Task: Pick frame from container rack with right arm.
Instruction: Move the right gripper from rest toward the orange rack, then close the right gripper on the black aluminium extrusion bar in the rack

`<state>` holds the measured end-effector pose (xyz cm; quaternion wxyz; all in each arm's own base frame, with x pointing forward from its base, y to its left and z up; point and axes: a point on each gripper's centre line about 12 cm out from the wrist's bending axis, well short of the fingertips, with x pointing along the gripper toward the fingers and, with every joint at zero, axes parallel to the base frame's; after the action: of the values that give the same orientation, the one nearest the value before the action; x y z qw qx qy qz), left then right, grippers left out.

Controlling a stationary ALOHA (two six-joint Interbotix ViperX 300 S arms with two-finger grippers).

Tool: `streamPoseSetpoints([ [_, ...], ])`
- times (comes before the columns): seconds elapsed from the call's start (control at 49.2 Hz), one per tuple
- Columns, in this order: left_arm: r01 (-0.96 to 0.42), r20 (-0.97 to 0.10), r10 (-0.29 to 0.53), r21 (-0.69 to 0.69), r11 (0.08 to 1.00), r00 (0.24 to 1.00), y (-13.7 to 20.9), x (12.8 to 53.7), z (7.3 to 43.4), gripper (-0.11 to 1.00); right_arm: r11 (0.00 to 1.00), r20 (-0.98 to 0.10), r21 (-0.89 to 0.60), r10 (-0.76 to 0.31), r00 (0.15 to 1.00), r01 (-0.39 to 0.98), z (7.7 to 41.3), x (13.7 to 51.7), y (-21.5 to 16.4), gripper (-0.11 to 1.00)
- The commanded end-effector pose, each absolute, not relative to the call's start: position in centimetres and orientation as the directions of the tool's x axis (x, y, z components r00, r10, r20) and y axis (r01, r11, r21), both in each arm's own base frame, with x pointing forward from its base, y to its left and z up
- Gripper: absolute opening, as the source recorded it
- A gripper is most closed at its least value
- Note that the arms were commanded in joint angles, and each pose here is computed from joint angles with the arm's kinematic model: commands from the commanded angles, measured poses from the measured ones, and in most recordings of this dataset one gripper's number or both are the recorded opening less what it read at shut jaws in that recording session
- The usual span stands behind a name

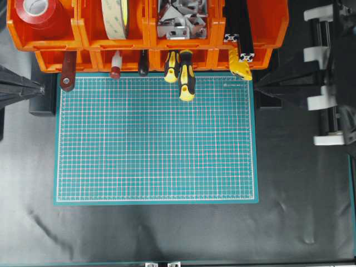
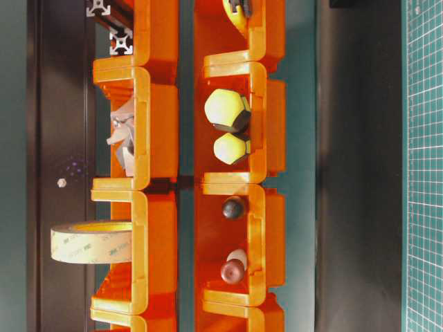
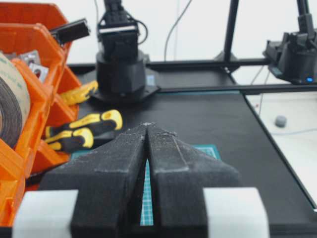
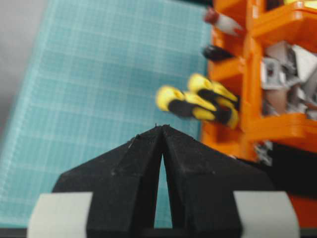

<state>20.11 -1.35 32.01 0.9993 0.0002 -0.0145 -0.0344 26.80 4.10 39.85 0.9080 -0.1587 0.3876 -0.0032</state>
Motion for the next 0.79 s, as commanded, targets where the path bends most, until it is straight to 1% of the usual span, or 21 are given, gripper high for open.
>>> streamPoseSetpoints([
  [0.0, 0.071, 0.052, -0.071, 0.001, 0.997, 0.996, -1.4, 20.3, 33.1, 0.00, 0.910, -0.724, -0.406, -0.263, 0.637, -0.085, 40.5, 27.2, 4.1, 0.01],
  [0.081, 0.071, 0.051, -0.071, 0.001, 0.997, 0.996, -1.4, 20.4, 33.0, 0.00, 0.861, -0.725, -0.504, -0.383, 0.573, -0.063, 39.7, 27.4, 4.5, 0.01],
  [0.163, 0.071, 0.051, -0.071, 0.001, 0.997, 0.996, -1.4, 20.4, 33.0, 0.00, 0.785, -0.683, -0.618, -0.509, 0.524, -0.045, 38.4, 27.7, 5.0, 0.01],
  [0.244, 0.071, 0.051, -0.071, 0.001, 0.997, 0.996, -1.4, 20.4, 33.0, 0.00, 0.677, -0.597, -0.736, -0.630, 0.497, -0.026, 37.0, 28.2, 5.6, 0.01],
  [0.305, 0.071, 0.049, -0.071, 0.001, 0.997, 0.996, -1.4, 20.4, 33.0, 0.00, 0.586, -0.511, -0.810, -0.709, 0.486, 0.004, 36.4, 28.4, 6.1, 0.01],
  [0.366, 0.071, 0.046, -0.071, 0.001, 0.997, 0.996, -1.4, 20.4, 32.9, 0.00, 0.516, -0.440, -0.856, -0.761, 0.476, 0.034, 36.3, 28.4, 6.4, 0.01],
  [0.447, 0.069, 0.043, -0.069, 0.001, 0.998, 0.997, -1.4, 20.5, 32.9, 0.00, 0.459, -0.380, -0.886, -0.798, 0.467, 0.065, 36.5, 28.2, 6.8, 0.01],
  [0.63, 0.068, 0.038, -0.068, 0.001, 0.998, 0.997, -1.3, 20.5, 32.8, 0.00, 0.446, -0.370, -0.893, -0.802, 0.468, 0.059, 36.0, 27.9, 7.4, 0.03],
  [0.691, 0.066, 0.038, -0.066, 0.001, 0.998, 0.997, -1.3, 20.5, 32.8, 0.00, 0.442, -0.369, -0.896, -0.804, 0.466, 0.054, 35.7, 27.9, 7.5, 0.09],
  [0.772, 0.066, 0.038, -0.066, 0.001, 0.998, 0.997, -1.3, 20.5, 32.8, 0.00, 0.442, -0.370, -0.895, -0.804, 0.465, 0.051, 35.2, 27.9, 7.5, 0.23],
])
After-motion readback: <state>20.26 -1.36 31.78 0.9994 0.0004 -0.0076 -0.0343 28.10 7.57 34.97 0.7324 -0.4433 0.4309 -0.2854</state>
